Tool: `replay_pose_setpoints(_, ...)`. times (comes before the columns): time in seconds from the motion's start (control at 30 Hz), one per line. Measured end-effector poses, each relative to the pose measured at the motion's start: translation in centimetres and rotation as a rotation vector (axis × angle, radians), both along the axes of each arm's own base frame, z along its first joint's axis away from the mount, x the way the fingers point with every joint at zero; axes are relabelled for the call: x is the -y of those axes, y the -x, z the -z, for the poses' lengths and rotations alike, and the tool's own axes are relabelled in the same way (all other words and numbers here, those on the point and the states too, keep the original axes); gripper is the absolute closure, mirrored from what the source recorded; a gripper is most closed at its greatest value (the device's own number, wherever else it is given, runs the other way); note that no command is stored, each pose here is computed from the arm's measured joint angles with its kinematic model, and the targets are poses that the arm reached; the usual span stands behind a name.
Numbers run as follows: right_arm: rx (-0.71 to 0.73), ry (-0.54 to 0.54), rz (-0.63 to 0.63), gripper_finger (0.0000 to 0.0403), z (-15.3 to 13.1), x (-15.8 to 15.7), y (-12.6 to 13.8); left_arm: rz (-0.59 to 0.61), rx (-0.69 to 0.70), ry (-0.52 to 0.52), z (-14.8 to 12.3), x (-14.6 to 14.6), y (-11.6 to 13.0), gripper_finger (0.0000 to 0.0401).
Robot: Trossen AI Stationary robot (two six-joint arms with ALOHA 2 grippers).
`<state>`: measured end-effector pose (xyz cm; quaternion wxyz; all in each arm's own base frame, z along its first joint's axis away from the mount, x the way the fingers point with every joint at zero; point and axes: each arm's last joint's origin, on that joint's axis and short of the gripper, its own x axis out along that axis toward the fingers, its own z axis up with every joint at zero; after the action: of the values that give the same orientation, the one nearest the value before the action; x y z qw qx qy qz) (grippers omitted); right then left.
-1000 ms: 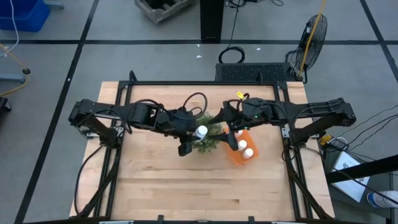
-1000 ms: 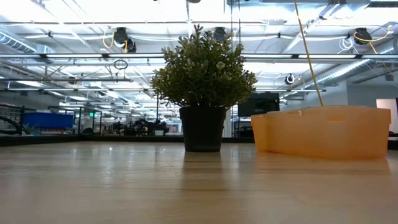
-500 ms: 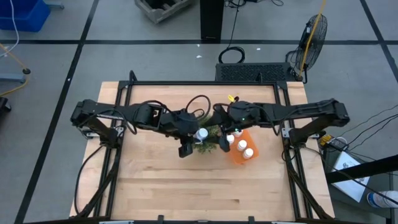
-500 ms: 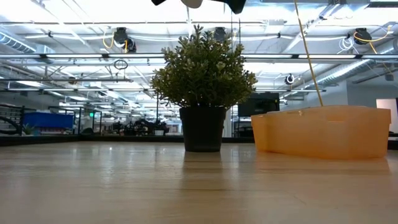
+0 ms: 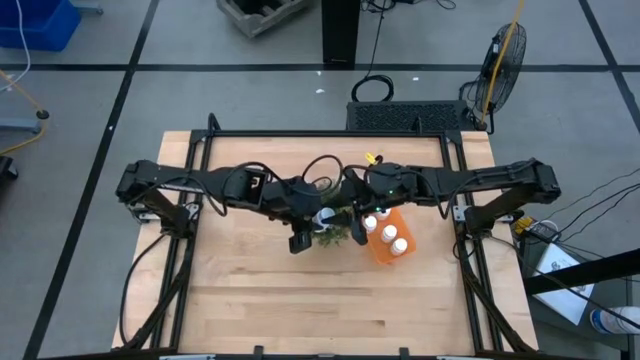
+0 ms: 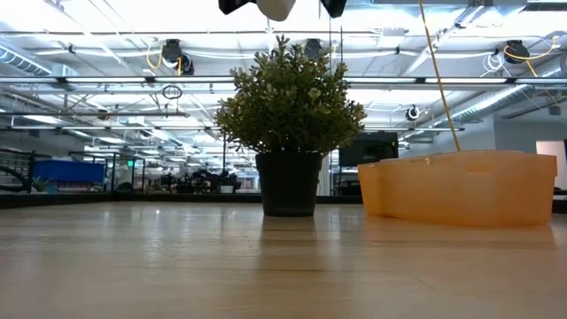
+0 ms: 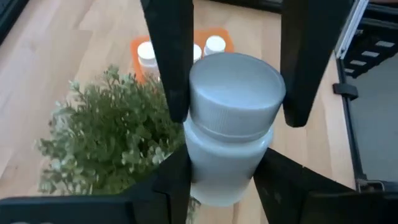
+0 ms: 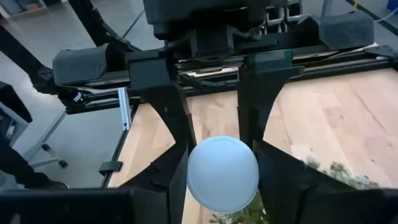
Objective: Pick and place pill bottles into a basket
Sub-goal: Put the white medicine bottle into the orange bin
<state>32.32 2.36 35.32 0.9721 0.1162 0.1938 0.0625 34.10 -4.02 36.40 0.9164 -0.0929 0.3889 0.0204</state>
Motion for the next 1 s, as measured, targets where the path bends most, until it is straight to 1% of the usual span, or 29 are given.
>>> replay_pose_setpoints(0.1,-0.013,0.004,0.010,0.0262,-0.6,0.0,1.1,0.005,0.014,0.000,-0.3,-0.3,0.1,0.0219)
replay_pose_setpoints(0.3,-0.092,0.054,0.092,0.0262,-2.3,0.5,5.4,0.013,0.024,0.020,-0.6,-0.5,0.2,0.0165)
replay_pose_setpoints(0.43,-0.142,0.037,0.145,0.0262,-3.0,0.5,7.8,0.008,0.030,0.016,-0.7,-0.5,0.3,0.0149)
replay_pose_setpoints(0.5,-0.175,0.031,0.139,0.0262,-3.0,0.1,8.6,0.002,0.031,0.012,-0.7,-0.6,0.3,0.0146)
replay_pose_setpoints(0.63,-0.277,0.033,0.134,0.0262,-1.3,-1.1,9.1,-0.012,0.033,0.013,-0.7,-0.8,0.3,0.0145)
replay_pose_setpoints(0.8,-0.381,0.040,0.122,0.0262,2.0,-2.4,9.3,-0.052,0.031,0.042,-0.7,-1.3,0.2,0.0144)
replay_pose_setpoints(1.0,-0.448,0.072,0.163,0.0262,5.4,-3.1,10.0,-0.051,0.051,0.053,-1.3,-1.3,0.8,0.0144)
